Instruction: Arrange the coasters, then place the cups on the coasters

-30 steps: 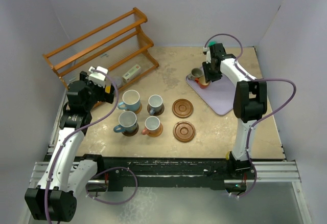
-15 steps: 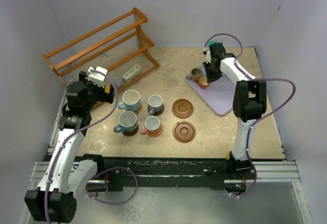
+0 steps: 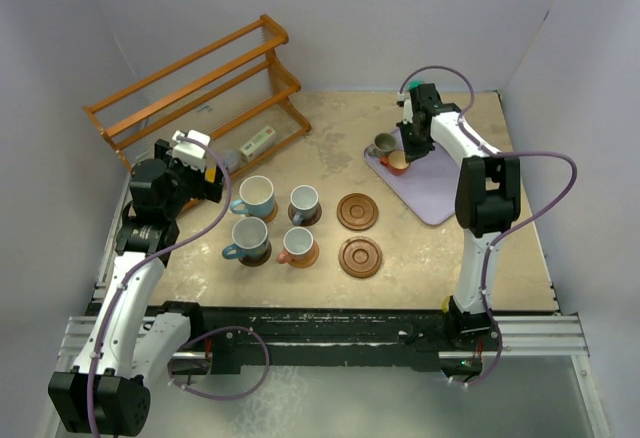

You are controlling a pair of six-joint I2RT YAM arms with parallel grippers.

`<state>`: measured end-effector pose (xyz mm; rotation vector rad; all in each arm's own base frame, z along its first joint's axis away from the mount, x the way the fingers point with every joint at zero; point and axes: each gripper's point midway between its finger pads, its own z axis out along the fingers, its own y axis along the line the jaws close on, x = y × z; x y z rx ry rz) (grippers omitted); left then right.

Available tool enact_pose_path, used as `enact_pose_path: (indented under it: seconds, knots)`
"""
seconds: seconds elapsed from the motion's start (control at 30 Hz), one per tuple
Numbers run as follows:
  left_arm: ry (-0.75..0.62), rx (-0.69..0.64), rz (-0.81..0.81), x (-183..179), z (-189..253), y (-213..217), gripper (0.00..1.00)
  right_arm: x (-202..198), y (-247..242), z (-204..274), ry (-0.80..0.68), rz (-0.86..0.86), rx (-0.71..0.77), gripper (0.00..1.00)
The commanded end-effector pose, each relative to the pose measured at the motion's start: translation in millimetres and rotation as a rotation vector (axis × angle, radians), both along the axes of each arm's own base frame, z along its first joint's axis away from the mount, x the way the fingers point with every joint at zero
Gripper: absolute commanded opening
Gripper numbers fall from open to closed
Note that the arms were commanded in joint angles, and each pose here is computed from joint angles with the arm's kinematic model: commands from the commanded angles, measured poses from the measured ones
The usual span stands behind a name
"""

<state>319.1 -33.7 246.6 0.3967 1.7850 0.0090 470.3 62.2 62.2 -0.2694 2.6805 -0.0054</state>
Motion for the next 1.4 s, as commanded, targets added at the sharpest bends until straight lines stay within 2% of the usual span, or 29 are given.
enact_pose_path:
  seconds: [0.0, 0.3, 0.6, 0.93, 1.37]
  knots:
    - [-0.067, -0.001, 0.001, 1.7, 15.7, 1.6, 0.99, -1.4, 0.6, 31.4, -0.044, 0.017, 0.011, 0.00]
    - [-0.070, 0.008, 0.026, 2.0, 16.2, 6.2, 0.99, -28.3, 6.7, 85.5, -0.123, 0.094, 0.047, 0.00]
    - [-0.058, 0.025, 0.045, 5.1, 10.2, 10.4, 0.99, -74.3, 39.9, 91.9, -0.100, 0.203, 0.134, 0.00]
    - [-0.064, 0.032, 0.053, 5.0, 10.0, 12.3, 0.99, -119.1, 102.4, 68.4, -0.041, 0.372, 0.160, 0.00]
    - [-0.064, 0.033, 0.051, 5.2, 9.6, 12.2, 0.99, -120.8, 132.2, 36.0, 0.062, 0.456, 0.201, 0.00]
